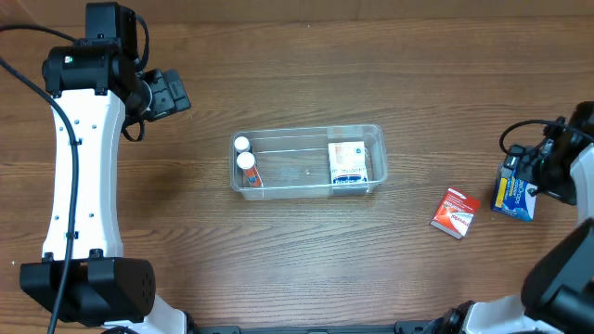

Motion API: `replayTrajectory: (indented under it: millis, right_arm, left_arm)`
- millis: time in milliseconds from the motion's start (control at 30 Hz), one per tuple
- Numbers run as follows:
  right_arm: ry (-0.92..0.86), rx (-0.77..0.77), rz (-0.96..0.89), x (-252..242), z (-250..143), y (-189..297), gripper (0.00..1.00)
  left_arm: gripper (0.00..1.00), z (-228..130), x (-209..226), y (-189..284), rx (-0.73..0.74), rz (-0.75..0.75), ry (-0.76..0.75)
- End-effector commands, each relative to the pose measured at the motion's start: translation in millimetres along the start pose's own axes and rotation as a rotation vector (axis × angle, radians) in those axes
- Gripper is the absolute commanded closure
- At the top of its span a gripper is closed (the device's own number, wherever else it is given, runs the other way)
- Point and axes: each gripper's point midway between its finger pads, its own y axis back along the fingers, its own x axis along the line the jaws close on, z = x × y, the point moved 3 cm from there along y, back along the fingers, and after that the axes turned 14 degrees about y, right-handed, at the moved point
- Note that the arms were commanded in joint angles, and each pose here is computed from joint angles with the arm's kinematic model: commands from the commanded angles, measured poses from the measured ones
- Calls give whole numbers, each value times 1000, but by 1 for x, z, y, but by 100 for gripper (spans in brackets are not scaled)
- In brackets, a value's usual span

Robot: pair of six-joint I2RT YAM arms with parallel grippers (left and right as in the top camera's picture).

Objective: Pack container
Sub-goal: 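Move the right gripper to the blue VapoDrops box and grasp it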

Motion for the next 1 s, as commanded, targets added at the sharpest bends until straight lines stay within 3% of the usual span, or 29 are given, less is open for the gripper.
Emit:
replayTrajectory:
  millis: [0,233,567,967]
  right_arm:
    - [41,29,2,-4,3,-20,0]
    - [1,-8,-15,-22,9,-30,0]
    - [10,7,92,-8,9,-48,0]
    - [10,17,95,-4,-1,-63,0]
  left_arm:
    - [0,5,-3,9,-29,-21,-21]
    - [0,4,-3,9,-26,-20,-22]
    - [0,4,-2,9,-23,-18,-22]
    - [0,4,-2,9,-23,-17,-22]
